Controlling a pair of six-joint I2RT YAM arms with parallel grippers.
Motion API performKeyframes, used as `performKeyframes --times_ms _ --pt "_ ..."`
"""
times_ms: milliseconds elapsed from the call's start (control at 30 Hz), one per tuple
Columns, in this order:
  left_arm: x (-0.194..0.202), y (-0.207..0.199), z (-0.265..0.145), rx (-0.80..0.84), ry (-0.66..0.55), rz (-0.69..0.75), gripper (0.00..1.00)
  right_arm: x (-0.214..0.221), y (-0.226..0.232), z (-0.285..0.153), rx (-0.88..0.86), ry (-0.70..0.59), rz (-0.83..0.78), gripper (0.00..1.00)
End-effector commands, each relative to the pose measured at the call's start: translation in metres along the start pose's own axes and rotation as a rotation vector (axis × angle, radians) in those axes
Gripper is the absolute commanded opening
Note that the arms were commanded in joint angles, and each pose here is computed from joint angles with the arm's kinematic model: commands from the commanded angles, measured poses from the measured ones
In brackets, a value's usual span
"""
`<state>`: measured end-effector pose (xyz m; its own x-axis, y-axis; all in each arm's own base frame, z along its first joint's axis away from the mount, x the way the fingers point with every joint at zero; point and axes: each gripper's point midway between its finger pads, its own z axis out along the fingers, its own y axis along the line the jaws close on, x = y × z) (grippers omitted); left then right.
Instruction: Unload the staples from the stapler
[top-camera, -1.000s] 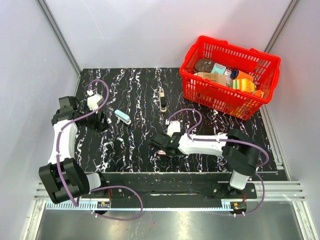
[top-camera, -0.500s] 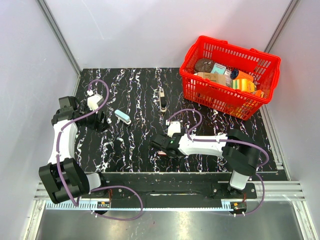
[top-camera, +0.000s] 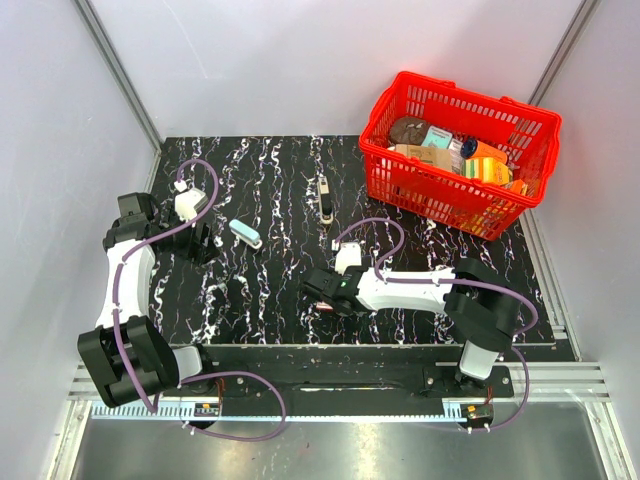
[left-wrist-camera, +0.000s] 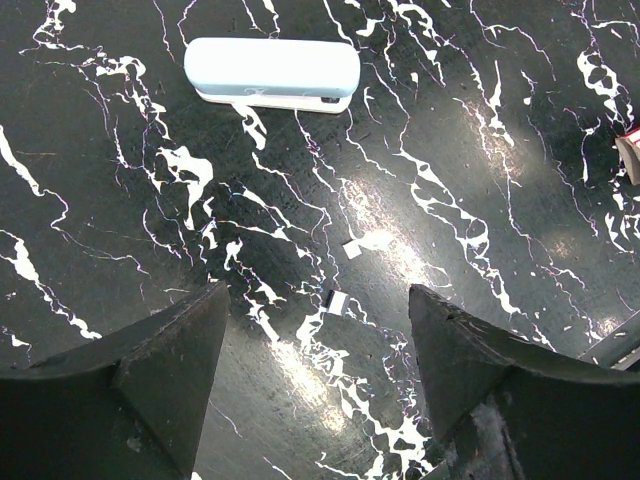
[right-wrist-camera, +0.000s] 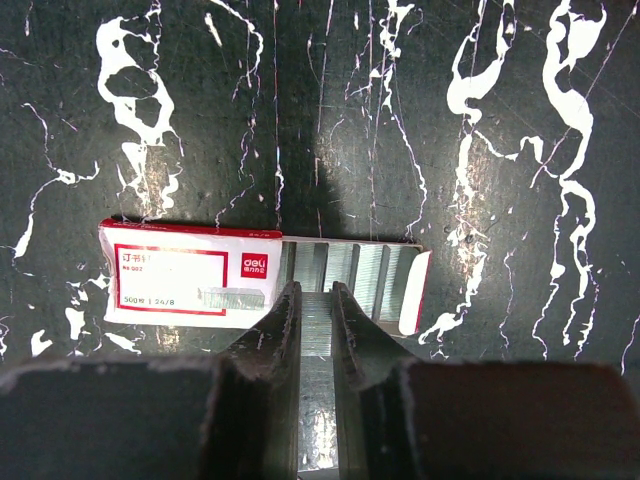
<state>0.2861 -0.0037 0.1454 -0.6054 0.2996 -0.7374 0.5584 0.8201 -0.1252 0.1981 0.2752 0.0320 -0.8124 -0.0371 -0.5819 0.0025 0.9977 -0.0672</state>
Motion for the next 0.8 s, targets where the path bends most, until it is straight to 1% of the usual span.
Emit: performKeyframes --times_ms 0,467,767 --pt "-0.0064 0.0005 -0.0044 -0.017 -0.025 0.051 0.78 -0.0083 -0.0057 -0.0028 0.024 -0.055 0.01 0.02" --pt "-0.0065 -0.0002 -0.0037 -0.011 -0.027 0.048 0.78 -0.0049 -0.0102 -0.0034 0.028 -0.047 0.023 0.02" --pt "-0.0048 -0.0012 -0.0032 -0.009 -0.024 0.048 0.78 -0.0134 -0.0073 -0.0078 0.013 -0.07 0.033 0.02"
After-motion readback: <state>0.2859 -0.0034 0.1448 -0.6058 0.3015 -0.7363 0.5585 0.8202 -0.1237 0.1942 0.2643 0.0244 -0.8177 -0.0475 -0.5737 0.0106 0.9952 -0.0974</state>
